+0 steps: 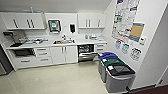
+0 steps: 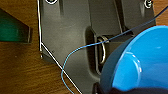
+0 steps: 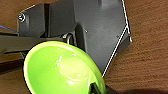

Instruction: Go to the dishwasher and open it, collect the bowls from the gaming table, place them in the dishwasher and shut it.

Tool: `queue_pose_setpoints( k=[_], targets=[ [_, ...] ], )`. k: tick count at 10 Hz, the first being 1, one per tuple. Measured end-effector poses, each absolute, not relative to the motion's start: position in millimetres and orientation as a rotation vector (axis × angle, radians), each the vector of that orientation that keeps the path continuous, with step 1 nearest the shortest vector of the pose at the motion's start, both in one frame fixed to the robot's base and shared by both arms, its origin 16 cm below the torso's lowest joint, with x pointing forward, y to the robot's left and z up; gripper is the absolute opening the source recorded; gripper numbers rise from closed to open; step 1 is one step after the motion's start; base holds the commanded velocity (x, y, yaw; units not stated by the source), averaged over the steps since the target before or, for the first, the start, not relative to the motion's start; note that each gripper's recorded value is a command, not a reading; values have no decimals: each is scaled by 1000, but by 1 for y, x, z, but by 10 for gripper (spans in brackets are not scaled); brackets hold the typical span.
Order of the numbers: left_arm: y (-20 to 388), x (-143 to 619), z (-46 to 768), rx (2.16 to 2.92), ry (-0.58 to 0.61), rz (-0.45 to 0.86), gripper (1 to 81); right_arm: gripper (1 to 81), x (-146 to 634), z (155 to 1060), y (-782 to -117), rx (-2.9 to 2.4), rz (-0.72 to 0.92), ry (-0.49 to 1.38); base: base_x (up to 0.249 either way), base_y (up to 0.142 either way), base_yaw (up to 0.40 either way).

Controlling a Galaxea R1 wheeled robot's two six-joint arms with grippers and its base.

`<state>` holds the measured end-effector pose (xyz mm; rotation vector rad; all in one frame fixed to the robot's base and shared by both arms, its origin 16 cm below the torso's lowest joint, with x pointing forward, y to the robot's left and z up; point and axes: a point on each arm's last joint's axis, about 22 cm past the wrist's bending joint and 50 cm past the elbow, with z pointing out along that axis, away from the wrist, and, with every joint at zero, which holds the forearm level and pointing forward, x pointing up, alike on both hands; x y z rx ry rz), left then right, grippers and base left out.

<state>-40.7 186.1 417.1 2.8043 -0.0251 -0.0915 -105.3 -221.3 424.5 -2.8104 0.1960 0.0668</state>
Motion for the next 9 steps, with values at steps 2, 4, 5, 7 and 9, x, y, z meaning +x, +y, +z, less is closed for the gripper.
queue_pose_setpoints(
  k=[2,4,5,7,9],
  targets=[
    [186,-41,417,2804,-26,-93,10,10,-106,425,-221,-2810,67,196,227,0,0],
    [186,-41,417,2804,-25,-94,10,10,-105,425,-220,-2807,66,196,227,0,0],
    [186,-41,417,2804,-17,-89,10,10,-105,425,-219,-2807,64,189,227,0,0],
    [186,-45,418,2803,18,-83,10,10,-101,424,-219,-2807,71,154,228,0,0],
    [186,-45,418,2803,19,-82,10,10,-92,424,-219,-2806,46,148,227,0,0]
  ],
)
